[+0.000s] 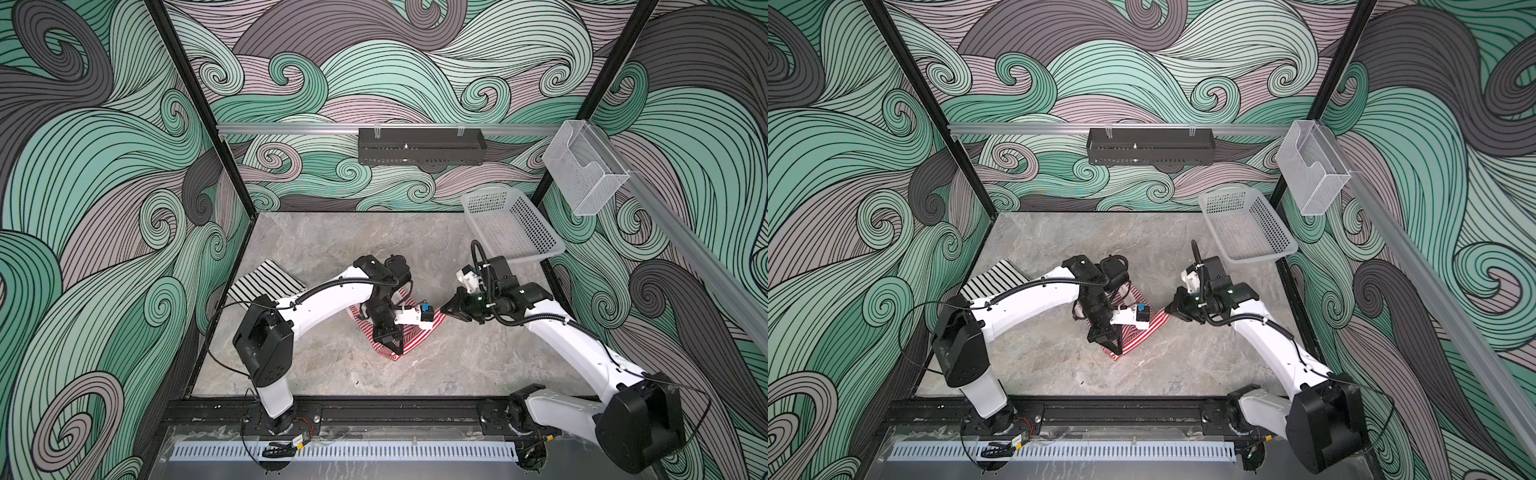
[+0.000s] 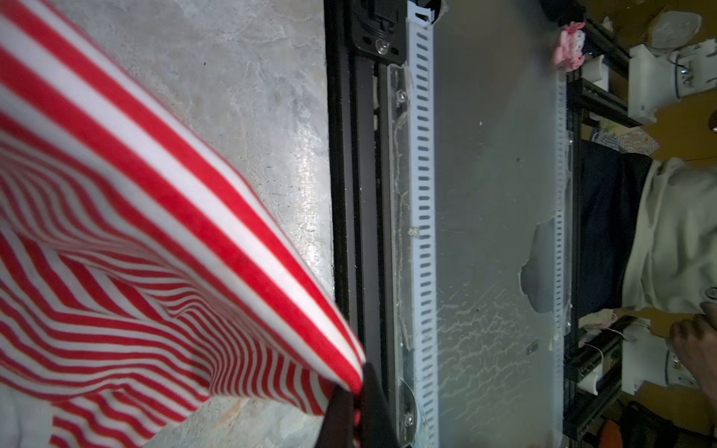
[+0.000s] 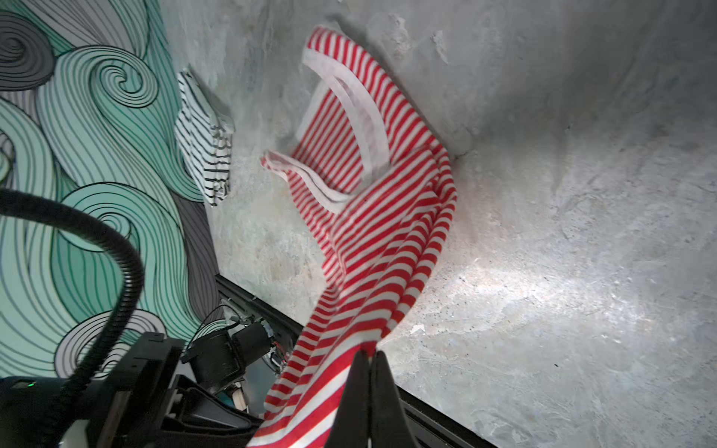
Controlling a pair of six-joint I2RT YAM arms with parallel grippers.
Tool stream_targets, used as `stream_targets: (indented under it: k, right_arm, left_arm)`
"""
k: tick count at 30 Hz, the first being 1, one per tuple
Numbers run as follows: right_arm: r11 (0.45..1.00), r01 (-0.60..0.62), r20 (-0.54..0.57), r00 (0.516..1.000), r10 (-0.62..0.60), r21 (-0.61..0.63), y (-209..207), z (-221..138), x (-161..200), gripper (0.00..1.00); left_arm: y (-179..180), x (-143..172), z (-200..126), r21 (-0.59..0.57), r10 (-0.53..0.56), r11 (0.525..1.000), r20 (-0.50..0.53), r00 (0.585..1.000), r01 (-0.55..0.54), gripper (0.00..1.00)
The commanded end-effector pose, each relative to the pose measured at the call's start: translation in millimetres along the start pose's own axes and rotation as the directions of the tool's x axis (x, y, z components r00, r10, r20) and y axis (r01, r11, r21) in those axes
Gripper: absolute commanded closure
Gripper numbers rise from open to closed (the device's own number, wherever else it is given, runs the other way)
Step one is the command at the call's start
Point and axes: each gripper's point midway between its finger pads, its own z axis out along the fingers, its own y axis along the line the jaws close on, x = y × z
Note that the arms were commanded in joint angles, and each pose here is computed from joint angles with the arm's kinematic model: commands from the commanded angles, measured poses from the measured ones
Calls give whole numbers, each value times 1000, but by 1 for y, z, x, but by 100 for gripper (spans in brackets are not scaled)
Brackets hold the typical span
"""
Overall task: Fold and stack tank tops
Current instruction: Fold the tank top at the center of the table.
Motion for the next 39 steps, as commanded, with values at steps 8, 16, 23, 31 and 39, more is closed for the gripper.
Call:
stream_targets:
  k: [8,16,23,31,39]
  right_arm:
    - [988,16,11,1000,-14,-151,61,23,-75,100]
    - [982,83,-59,994,-94,-169,105,81,-123,100]
    - [986,82,-122,987,-100,-144,118,151,-158,100]
    - [981,76,-151,983,-103,-176,141,211,-185,100]
    - [990,61,-156,984,-81,-125,115,243,-190,85]
  left_arm:
    - [40,19,-46,8,-157,987,169,973,158,100]
    - [77,50,-68,-60,-226,967,249,942,248,100]
    - [137,100,-82,-106,-372,900,315,873,422,100]
    - [196,152,-99,-165,-493,789,407,769,592,100]
    - [205,162,-84,-89,-560,772,373,740,629,95]
